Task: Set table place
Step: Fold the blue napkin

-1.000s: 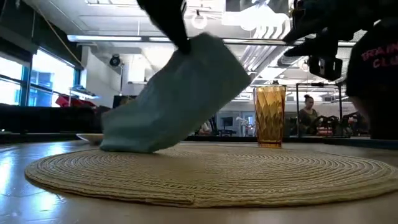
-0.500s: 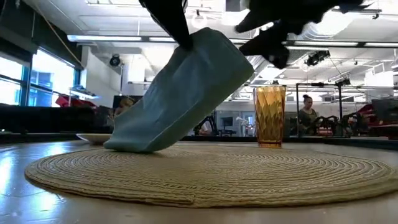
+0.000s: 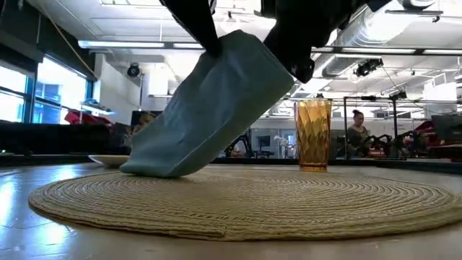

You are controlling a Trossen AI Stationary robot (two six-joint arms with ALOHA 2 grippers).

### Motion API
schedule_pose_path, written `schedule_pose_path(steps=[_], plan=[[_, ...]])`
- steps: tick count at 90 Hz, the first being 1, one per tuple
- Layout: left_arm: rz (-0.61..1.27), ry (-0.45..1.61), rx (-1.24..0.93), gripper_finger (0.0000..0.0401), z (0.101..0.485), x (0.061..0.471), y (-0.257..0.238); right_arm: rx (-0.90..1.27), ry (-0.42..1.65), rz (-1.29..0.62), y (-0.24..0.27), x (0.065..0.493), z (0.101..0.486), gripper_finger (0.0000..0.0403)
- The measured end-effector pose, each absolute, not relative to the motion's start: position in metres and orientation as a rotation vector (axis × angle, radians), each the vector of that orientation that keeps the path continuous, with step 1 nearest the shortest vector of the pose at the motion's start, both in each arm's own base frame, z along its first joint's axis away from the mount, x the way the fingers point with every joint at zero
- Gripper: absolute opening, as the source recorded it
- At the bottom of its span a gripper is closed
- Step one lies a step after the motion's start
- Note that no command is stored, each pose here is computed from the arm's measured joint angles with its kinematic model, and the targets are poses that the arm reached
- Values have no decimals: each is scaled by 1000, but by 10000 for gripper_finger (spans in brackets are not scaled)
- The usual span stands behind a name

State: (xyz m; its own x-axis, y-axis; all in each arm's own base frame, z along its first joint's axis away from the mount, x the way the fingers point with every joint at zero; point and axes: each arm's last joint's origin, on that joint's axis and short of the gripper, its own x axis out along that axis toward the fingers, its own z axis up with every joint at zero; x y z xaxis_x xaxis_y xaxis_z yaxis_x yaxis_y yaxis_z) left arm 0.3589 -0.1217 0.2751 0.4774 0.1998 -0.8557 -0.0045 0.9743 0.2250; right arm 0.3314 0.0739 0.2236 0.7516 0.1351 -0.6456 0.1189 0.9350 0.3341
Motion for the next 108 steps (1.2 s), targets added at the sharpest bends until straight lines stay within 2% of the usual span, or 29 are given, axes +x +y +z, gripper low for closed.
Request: schedule_pose_path(steps=[15, 33, 44, 58, 81, 93, 108], plan=[[123, 1134, 173, 13, 273, 349, -129, 358, 726, 3, 73, 328, 227, 1], [180, 1278, 122, 74, 272, 328, -135, 306, 733, 11, 73, 319, 237, 0], [261, 1284, 70, 106, 277, 319, -135, 304, 710, 26, 72, 315, 249, 0], [357, 1183, -31, 123, 300, 304, -132, 303, 609, 25, 68, 314, 289, 0], [528, 848, -131, 121, 354, 273, -114, 305, 451, 38, 59, 317, 365, 0], [604, 690, -134, 121, 376, 260, -103, 273, 432, -18, 51, 317, 374, 0], [641, 630, -138, 121, 385, 253, -95, 480, 457, -168, 33, 318, 368, 0]])
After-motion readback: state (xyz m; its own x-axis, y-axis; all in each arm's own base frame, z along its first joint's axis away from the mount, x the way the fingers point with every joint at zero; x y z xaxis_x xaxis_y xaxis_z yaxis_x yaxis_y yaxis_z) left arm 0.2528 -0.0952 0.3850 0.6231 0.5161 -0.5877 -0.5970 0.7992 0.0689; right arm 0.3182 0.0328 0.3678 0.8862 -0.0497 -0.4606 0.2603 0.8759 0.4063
